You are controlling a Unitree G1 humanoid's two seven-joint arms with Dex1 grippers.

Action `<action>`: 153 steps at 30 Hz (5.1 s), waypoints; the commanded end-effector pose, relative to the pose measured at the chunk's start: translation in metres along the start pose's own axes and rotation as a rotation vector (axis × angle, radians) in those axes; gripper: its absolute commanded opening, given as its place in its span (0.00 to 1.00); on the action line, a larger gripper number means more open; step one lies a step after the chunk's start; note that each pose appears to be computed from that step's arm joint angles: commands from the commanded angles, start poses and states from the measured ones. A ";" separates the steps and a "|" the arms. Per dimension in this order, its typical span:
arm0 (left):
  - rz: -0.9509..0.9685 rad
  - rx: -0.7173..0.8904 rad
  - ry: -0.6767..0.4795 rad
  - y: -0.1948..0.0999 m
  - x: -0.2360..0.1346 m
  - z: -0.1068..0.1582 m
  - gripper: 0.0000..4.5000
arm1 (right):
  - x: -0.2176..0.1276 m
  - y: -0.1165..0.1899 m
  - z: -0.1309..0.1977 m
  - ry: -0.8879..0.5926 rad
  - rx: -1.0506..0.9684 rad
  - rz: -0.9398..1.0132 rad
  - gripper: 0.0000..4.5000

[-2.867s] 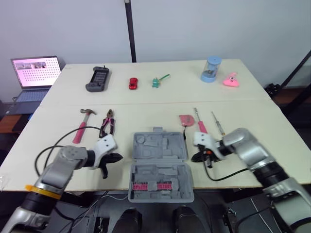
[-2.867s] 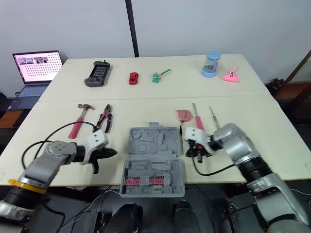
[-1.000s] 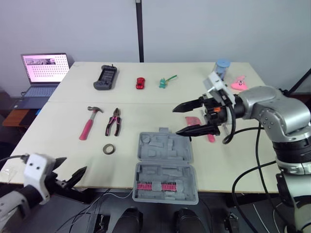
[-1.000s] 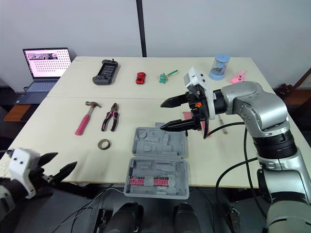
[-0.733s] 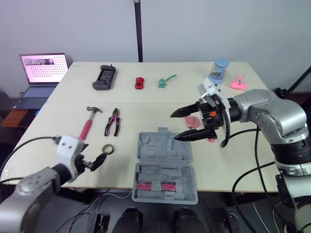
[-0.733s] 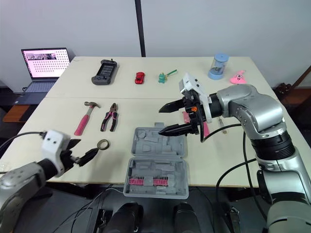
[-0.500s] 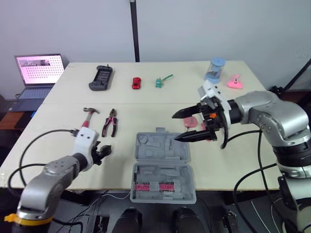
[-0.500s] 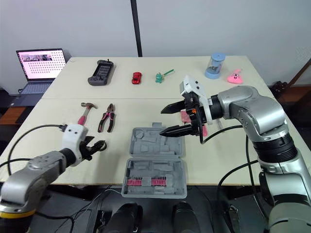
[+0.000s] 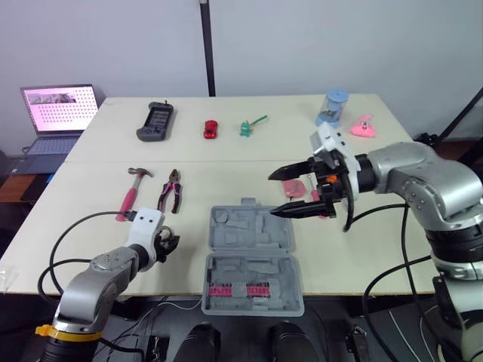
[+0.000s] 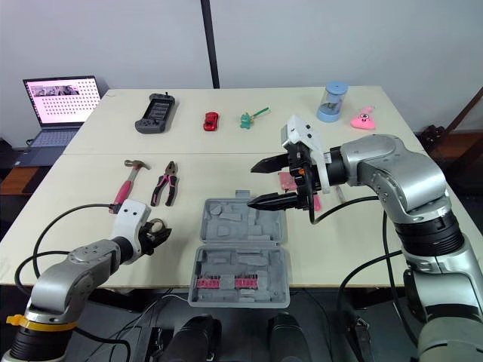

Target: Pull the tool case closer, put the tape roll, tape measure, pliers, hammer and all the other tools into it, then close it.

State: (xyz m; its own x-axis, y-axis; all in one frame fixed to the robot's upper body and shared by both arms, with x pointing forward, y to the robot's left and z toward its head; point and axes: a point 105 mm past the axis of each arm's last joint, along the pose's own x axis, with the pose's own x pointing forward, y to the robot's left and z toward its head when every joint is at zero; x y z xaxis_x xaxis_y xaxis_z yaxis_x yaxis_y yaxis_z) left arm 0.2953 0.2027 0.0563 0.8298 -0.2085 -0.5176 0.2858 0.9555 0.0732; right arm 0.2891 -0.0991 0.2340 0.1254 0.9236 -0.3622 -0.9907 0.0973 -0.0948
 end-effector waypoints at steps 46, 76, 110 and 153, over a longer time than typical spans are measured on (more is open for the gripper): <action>-0.559 0.547 -0.197 -0.032 -0.003 0.111 0.01 | 0.011 0.012 -0.006 -0.011 -0.047 -0.153 1.00; -0.824 0.830 0.005 -0.076 0.079 0.085 0.01 | 0.004 0.014 -0.042 0.100 -0.006 -0.278 1.00; -0.854 0.657 -0.207 -0.063 0.045 0.142 0.56 | 0.005 0.009 -0.051 0.105 0.039 -0.312 1.00; -0.752 0.475 -0.259 -0.068 0.087 0.068 0.39 | 0.005 0.001 -0.044 0.084 0.013 -0.328 1.00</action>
State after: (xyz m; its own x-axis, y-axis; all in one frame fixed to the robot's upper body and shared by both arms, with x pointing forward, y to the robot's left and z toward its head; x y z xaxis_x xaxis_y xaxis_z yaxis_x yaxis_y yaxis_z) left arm 0.3773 0.1054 0.0574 0.4019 -0.8273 -0.3925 0.9155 0.3552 0.1889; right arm 0.2885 -0.1112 0.1800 0.4186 0.8046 -0.4211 -0.9073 0.3908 -0.1553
